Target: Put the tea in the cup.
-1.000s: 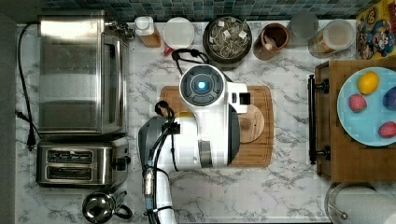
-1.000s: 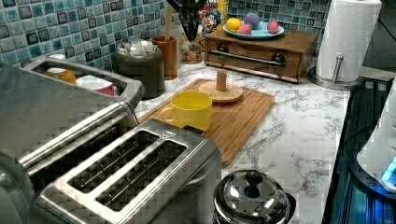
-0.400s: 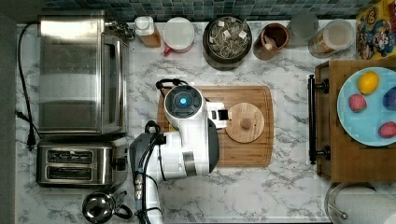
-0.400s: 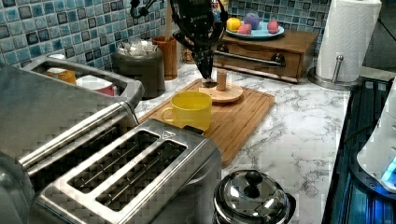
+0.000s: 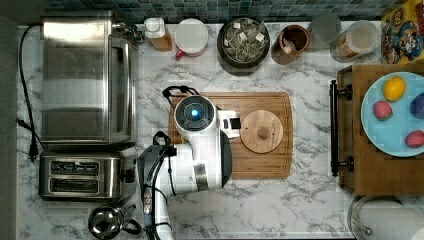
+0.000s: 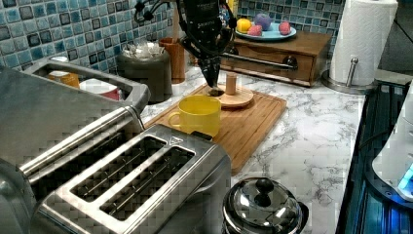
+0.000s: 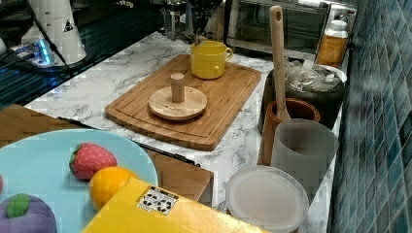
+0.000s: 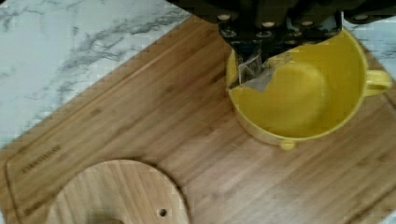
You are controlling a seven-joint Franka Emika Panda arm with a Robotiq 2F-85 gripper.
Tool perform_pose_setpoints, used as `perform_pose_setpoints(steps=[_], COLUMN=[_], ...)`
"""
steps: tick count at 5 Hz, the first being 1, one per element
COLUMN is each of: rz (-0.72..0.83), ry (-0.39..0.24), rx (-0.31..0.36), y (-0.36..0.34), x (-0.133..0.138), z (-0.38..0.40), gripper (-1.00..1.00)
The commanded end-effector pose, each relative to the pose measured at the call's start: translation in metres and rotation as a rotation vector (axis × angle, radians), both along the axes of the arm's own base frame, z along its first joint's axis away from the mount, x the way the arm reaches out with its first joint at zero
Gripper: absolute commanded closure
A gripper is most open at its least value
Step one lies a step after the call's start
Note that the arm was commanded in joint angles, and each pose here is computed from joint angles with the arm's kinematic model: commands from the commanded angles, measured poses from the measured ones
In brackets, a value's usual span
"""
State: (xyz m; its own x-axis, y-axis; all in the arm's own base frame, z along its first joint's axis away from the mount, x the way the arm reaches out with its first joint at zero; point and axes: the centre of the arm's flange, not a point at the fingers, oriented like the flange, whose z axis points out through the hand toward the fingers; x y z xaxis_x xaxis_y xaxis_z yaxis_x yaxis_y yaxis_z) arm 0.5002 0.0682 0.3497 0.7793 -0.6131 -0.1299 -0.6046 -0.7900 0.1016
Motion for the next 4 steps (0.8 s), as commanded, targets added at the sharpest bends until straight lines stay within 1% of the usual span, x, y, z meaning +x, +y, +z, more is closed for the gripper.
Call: perform_pose_setpoints(steps=[1,2,3,4], rz=[0.073,0.076,0.074,0.062], ry=[-0.069,-0.076,-0.065,-0.072], rx=[0.071,0.086,0.078,0.072], y=[0.03,0.034,0.037,0.036], x=[0.017,0.021,0.026,0.029], z=[0.016,0.013,0.01,0.013], gripper=[1.0,1.0,1.0,-1.0])
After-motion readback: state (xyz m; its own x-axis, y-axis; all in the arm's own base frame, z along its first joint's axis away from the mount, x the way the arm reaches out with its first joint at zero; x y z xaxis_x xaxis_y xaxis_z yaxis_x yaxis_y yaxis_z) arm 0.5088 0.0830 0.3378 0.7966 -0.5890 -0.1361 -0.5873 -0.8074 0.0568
